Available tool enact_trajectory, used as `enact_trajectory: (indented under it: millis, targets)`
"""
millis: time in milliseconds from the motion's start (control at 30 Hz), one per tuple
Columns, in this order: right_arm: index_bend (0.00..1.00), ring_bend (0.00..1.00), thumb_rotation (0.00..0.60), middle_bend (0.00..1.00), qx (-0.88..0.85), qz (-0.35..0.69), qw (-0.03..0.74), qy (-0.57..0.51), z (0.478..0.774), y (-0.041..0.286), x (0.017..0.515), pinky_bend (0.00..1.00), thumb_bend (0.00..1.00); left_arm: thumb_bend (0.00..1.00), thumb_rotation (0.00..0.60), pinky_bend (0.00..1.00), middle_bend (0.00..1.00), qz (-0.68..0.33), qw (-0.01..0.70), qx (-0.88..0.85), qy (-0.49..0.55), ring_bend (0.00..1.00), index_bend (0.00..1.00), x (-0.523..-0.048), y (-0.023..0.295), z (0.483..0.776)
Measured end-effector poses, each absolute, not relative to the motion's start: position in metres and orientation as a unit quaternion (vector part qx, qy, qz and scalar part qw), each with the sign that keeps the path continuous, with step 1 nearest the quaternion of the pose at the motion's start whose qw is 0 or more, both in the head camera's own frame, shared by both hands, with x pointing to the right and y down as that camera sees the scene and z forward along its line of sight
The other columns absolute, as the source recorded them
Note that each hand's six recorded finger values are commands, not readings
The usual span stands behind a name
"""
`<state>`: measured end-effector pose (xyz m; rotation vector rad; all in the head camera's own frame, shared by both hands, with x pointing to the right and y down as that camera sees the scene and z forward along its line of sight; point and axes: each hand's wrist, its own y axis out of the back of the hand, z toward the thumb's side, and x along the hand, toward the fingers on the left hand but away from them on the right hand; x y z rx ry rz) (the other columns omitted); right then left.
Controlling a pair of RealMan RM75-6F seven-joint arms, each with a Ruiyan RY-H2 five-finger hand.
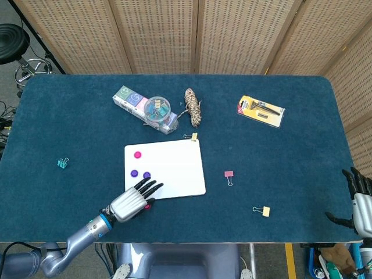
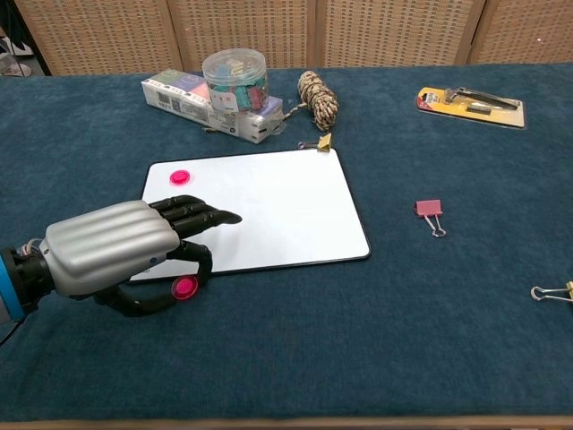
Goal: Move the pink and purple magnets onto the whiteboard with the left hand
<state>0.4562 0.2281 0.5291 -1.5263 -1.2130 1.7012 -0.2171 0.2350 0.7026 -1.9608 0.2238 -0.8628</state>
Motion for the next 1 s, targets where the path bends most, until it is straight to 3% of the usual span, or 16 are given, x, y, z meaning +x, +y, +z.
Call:
enact_trajectory:
  millis: [300, 533, 733, 1000]
  targets:
    - [0.0, 0.0, 0.6, 0.0, -0.568, 0.632, 0.272, -0.45, 0.53, 0.228, 0.456, 0.0, 0.0, 0.38, 0.6, 0.0, 0.0, -0.348, 0.474, -0.798, 0.132, 0.0, 0.69, -0.212, 0.209, 0.688]
    - [0.0, 0.0, 0.6, 0.0, -0.568, 0.635, 0.272, -0.448, 0.532, 0.229, 0.456, 0.0, 0.0, 0.38, 0.6, 0.0, 0.0, -0.364, 0.466, -0.787, 0.177, 0.0, 0.69, -0.209, 0.165, 0.682]
    - [0.0, 0.0, 0.6, 0.0, -0.562, 0.642, 0.27, -0.446, 0.535, 0.228, 0.46, 0.0, 0.0, 0.39, 0.6, 0.0, 0.0, -0.41, 0.442, -0.772, 0.203, 0.0, 0.69, -0.22, 0.121, 0.7]
    - [0.0, 0.0, 0.6, 0.0, -0.555, 0.65, 0.266, -0.446, 0.539, 0.227, 0.465, 0.0, 0.0, 0.38, 0.6, 0.0, 0.0, -0.445, 0.411, -0.766, 0.215, 0.0, 0.69, -0.229, 0.097, 0.73]
